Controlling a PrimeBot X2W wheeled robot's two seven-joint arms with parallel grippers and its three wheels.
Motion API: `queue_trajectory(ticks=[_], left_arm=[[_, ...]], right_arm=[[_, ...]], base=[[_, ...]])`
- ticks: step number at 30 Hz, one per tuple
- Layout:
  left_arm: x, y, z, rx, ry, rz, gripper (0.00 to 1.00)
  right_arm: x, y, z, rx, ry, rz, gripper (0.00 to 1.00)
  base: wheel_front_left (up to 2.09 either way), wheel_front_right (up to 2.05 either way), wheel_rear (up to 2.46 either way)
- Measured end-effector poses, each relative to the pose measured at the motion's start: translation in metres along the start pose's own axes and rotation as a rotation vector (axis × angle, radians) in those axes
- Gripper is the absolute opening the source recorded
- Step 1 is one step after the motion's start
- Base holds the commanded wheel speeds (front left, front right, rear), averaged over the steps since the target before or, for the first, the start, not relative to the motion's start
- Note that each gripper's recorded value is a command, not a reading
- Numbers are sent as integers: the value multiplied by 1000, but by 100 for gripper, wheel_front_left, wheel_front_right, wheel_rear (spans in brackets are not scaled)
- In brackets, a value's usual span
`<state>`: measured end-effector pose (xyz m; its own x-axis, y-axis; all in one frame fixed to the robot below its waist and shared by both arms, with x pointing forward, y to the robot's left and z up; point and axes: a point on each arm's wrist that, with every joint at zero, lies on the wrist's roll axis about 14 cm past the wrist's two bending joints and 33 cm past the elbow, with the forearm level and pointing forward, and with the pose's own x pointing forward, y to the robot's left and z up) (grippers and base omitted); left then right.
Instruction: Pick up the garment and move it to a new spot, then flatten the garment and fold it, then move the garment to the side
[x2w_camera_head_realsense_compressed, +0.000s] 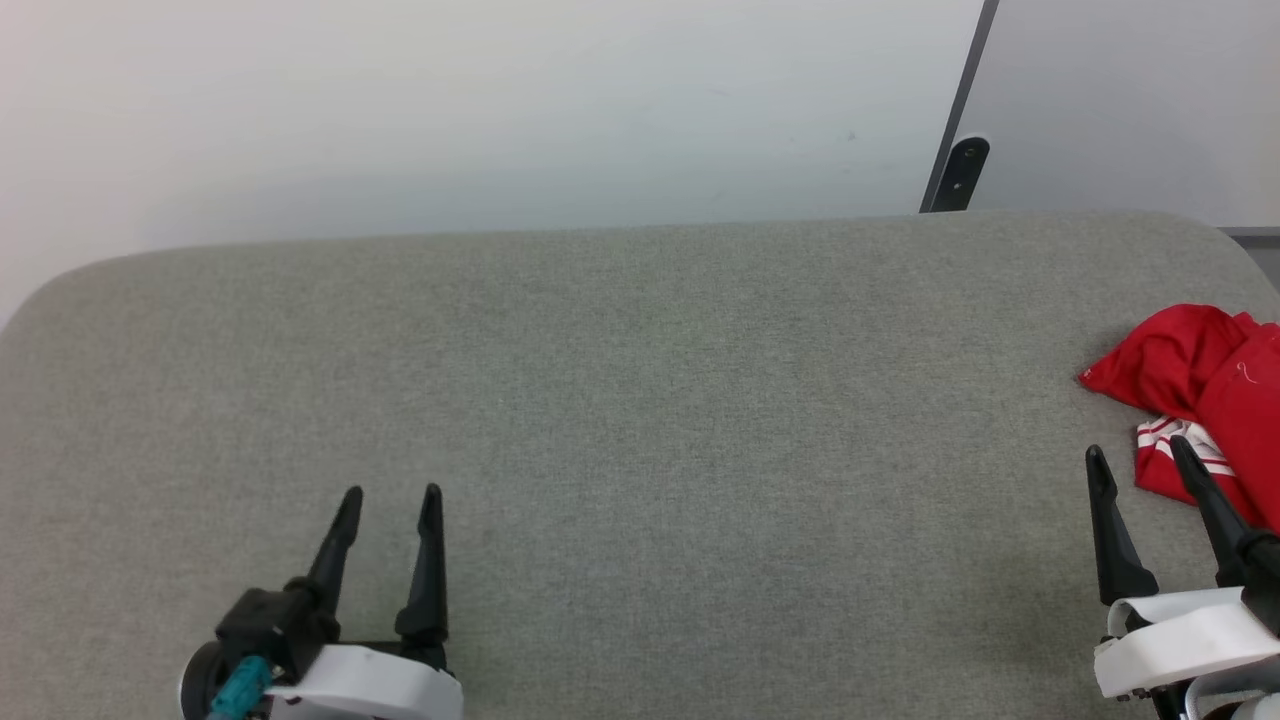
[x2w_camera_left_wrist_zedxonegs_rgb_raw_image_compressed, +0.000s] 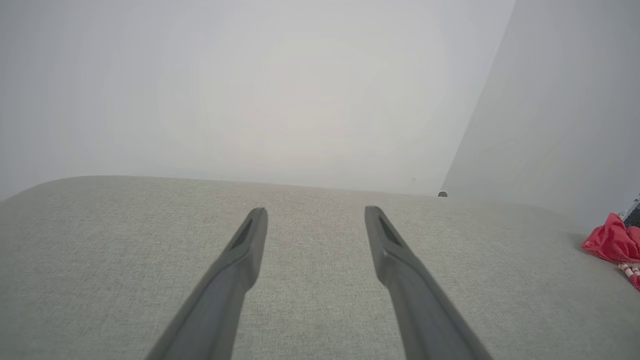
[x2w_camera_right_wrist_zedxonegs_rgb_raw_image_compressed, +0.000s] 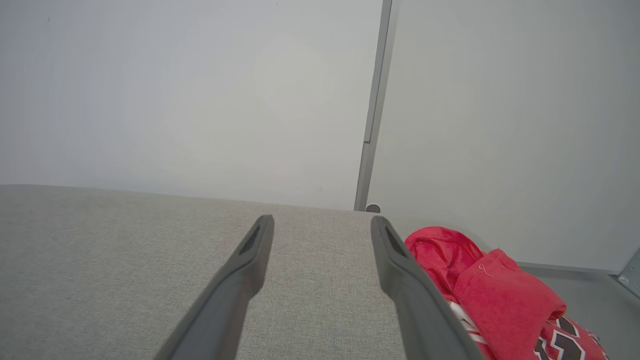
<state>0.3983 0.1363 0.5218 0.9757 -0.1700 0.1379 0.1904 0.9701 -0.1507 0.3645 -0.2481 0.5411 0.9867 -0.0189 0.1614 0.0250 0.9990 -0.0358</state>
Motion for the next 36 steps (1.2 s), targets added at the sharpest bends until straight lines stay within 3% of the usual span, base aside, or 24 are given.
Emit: queue_trajectory(ticks=[1,2,8,36], left_arm=[[0,0,0,-4,1,-1,100],[-1,-2,-2,1,7,-7,0],[-13,0,-26,-13,86,7,0],[-18,28,-31,-473,116,169,0]], right_arm=[[0,0,0,0,1,0,100],[0,0,-1,0,2,0,0],[-12,4,-27,38,87,-13,0],[-9,5,-40,555,136,-129,0]], base=[[0,0,0],[0,0,0],[0,0,0],[0,0,0]])
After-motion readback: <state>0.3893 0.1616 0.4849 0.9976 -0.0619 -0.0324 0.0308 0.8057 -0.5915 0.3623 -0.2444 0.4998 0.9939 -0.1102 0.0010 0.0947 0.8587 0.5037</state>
